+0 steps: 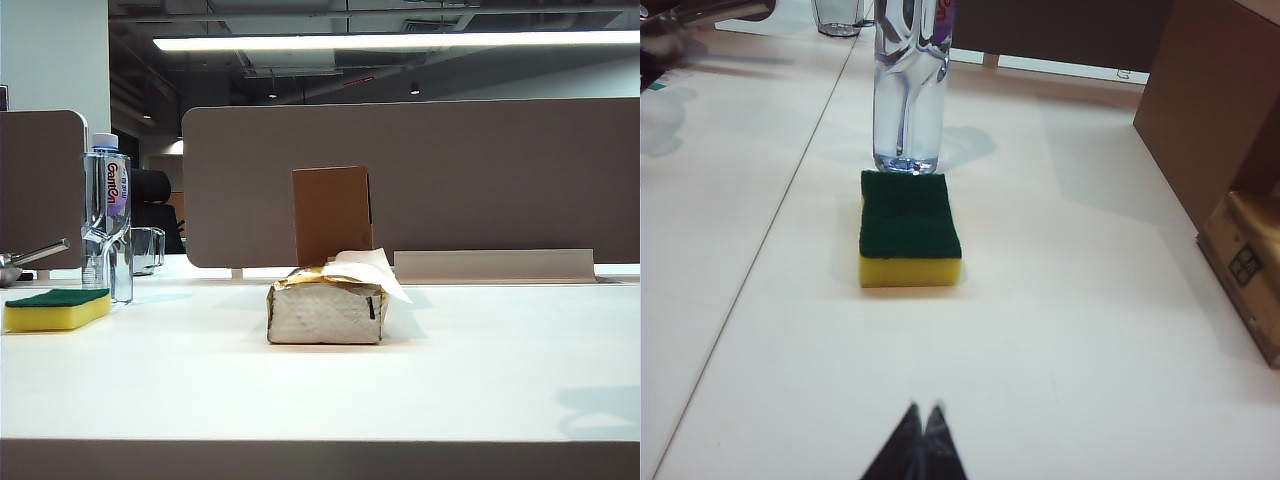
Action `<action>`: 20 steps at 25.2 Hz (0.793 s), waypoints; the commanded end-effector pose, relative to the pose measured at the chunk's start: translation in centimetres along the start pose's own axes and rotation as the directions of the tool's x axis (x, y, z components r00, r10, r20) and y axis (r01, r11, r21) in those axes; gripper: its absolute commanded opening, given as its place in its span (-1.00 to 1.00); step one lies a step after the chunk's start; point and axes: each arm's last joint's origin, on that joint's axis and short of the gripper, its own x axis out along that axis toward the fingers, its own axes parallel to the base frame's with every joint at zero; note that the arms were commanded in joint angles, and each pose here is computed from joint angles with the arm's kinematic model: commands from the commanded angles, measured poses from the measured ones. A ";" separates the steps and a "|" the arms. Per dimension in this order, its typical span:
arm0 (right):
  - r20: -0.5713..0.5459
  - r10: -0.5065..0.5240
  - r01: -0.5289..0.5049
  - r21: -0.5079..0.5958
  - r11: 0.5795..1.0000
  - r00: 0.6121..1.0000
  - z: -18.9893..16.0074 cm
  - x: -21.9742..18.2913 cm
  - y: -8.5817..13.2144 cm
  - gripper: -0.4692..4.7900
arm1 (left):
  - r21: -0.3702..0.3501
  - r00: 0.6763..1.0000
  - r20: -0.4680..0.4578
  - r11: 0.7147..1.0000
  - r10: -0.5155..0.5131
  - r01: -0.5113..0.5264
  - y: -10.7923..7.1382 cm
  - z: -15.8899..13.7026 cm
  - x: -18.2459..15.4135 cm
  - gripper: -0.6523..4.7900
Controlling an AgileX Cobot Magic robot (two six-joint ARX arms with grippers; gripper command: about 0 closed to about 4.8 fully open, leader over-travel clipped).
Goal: Move the sponge from right to left to wipe the table, avoiding obstacles on the table, and finally reaching the bottle of mineral water.
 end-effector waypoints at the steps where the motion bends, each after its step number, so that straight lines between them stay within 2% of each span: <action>1: 0.027 0.001 -0.001 -0.007 1.000 1.000 -0.3 0.1 0.0 -0.84 | 0.008 1.000 0.013 1.000 -0.008 0.008 0.0 -0.1 0.1 -0.78; 6: 0.028 0.002 -0.002 -0.007 1.000 1.000 -0.4 0.2 0.0 -0.84 | 0.061 0.999 0.007 0.997 -0.052 0.051 -0.1 -0.2 0.2 -0.78; 13: 0.061 0.008 -0.008 -0.005 1.000 0.998 -0.4 0.2 0.0 -0.84 | 0.067 0.999 0.004 0.996 -0.051 0.050 -0.1 -0.3 0.2 -0.78; 20: 0.053 0.003 -0.002 -0.029 1.000 0.999 -0.7 0.2 0.0 -0.84 | 0.067 0.998 -0.050 0.997 -0.036 0.039 0.2 -2.4 0.9 -0.78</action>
